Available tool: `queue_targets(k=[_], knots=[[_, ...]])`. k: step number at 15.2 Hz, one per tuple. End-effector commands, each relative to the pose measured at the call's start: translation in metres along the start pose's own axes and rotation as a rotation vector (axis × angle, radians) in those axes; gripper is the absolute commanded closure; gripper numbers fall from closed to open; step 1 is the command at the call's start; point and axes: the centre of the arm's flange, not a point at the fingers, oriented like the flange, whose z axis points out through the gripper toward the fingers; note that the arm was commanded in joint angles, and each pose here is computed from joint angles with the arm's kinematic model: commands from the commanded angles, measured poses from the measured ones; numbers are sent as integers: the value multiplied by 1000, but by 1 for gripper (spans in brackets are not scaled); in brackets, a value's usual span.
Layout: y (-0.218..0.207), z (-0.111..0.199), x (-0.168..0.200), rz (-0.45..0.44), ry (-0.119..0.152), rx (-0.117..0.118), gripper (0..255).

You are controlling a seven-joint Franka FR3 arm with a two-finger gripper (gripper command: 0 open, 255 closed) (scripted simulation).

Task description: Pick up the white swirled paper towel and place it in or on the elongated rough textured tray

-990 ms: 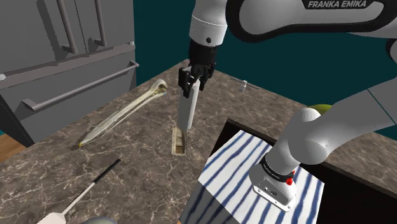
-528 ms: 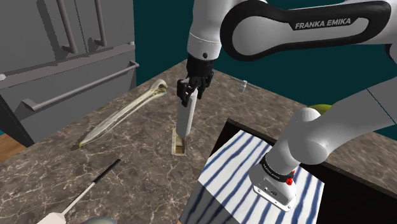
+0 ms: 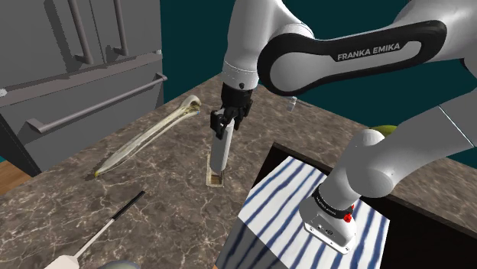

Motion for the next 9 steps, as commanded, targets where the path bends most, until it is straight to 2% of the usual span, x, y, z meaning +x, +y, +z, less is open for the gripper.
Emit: queue_targets(k=[1, 8, 9], knots=[[0, 7, -1, 0, 1, 0, 255], [0, 7, -1, 0, 1, 0, 255], [0, 7, -1, 0, 1, 0, 0]])
